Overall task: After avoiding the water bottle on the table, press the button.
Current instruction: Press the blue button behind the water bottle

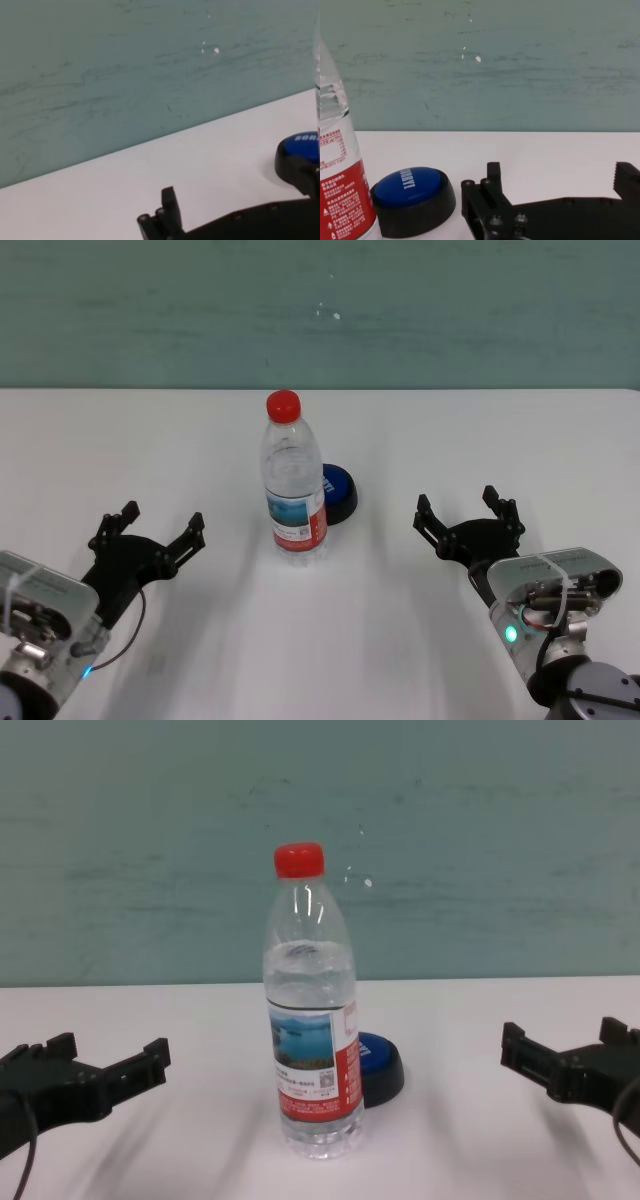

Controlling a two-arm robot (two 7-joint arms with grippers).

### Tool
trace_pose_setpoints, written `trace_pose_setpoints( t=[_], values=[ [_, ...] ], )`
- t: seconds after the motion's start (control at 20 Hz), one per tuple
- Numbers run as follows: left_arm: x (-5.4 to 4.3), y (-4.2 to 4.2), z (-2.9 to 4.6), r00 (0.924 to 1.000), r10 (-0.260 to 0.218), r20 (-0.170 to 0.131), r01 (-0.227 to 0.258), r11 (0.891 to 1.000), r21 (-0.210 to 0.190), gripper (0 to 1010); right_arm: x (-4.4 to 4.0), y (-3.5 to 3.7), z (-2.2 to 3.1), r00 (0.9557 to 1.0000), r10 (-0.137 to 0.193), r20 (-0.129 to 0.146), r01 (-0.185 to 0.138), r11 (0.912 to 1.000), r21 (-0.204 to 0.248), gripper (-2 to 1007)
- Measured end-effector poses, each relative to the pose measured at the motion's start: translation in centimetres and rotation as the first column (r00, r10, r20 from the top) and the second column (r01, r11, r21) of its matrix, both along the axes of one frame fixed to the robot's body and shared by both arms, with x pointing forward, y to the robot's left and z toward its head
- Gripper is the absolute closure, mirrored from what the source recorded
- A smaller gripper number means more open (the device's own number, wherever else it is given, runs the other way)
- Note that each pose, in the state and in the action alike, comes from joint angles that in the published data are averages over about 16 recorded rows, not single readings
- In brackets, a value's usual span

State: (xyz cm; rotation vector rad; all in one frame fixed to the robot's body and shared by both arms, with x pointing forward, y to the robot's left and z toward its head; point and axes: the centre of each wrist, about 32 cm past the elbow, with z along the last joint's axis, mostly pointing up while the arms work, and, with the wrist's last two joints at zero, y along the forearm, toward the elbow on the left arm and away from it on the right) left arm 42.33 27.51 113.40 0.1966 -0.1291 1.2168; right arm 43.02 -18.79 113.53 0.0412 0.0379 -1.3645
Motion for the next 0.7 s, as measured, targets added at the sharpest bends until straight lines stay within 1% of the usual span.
trace_pose_setpoints(
  t=[0.2,0.4,0.55,0.7],
  values=[
    [0.00,0.00,0.00,1.0000,0.000,0.000,0.000,1.000,0.000,10,-0.14,-0.07,0.13,1.0000,0.007,0.003,-0.007,1.0000,0.001,1],
    [0.00,0.00,0.00,1.0000,0.000,0.000,0.000,1.000,0.000,10,-0.30,-0.28,0.34,0.9998,0.021,0.005,-0.021,0.9998,0.003,1],
    [0.00,0.00,0.00,1.0000,0.000,0.000,0.000,1.000,0.000,10,-0.38,-0.60,0.57,0.9993,0.036,0.005,-0.036,0.9993,0.002,1],
    [0.00,0.00,0.00,1.0000,0.000,0.000,0.000,1.000,0.000,10,-0.38,-1.08,0.84,0.9984,0.056,0.000,-0.056,0.9984,0.000,1]
  ],
)
